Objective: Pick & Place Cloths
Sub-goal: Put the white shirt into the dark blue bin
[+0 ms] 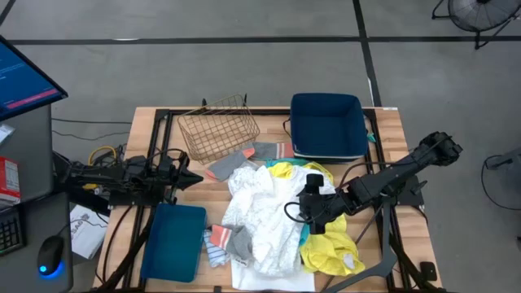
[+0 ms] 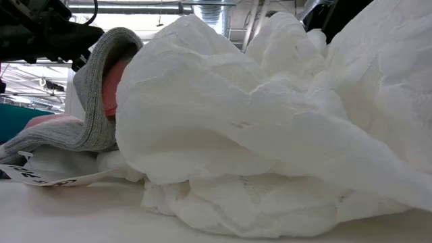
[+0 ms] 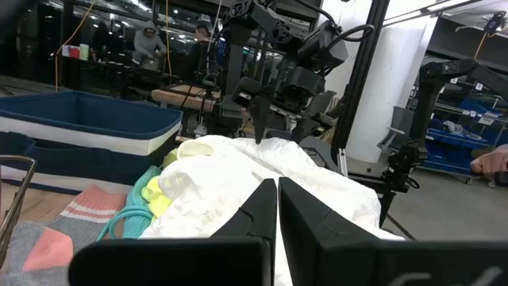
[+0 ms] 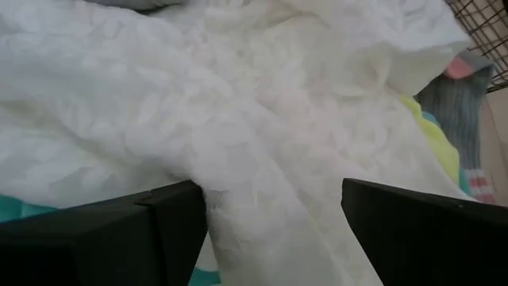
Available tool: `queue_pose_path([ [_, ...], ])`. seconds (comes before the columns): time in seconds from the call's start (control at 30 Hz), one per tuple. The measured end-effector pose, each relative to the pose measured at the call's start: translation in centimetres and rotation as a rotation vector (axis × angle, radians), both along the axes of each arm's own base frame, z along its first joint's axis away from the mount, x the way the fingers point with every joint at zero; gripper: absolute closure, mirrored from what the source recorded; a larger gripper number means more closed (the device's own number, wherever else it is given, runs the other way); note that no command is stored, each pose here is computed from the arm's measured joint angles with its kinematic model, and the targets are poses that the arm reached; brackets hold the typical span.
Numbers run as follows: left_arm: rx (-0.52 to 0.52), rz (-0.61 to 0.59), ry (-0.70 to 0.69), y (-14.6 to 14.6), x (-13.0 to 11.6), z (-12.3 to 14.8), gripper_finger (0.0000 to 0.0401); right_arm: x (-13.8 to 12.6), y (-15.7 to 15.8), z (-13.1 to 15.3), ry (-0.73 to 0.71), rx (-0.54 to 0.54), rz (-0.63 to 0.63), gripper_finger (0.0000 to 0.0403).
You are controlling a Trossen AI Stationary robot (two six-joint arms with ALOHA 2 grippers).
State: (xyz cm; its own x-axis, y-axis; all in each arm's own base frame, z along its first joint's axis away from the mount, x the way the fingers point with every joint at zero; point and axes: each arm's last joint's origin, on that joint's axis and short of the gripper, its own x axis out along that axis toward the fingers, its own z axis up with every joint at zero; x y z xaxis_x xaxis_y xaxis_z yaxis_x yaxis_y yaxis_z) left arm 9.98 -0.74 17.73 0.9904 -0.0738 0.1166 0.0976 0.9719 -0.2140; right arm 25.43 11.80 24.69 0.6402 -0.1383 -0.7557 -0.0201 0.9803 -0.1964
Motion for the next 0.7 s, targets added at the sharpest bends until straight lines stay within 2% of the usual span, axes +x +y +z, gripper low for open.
queue_pose_path([
  [0.23, 0.000, 0.000, 0.000, 0.0, 0.0, 0.0, 0.0399, -0.1, 0.1, -0.1, 0.024, 0.038, 0.030, 0.0133],
  [0.33, 0.000, 0.000, 0.000, 0.0, 0.0, 0.0, 0.0399, -0.1, 0.3, -0.1, 0.041, 0.085, 0.042, 0.0133],
  [0.5, 0.000, 0.000, 0.000, 0.0, 0.0, 0.0, 0.0399, -0.4, 0.2, -0.3, 0.073, 0.146, -0.037, 0.0144],
  [0.6, 0.000, 0.000, 0.000, 0.0, 0.0, 0.0, 0.0399, -0.9, -0.1, -0.6, 0.122, 0.144, -0.080, 0.0193],
  [0.7, 0.000, 0.000, 0.000, 0.0, 0.0, 0.0, 0.0399, -1.2, -0.3, -0.8, 0.168, 0.110, -0.068, 0.0277],
])
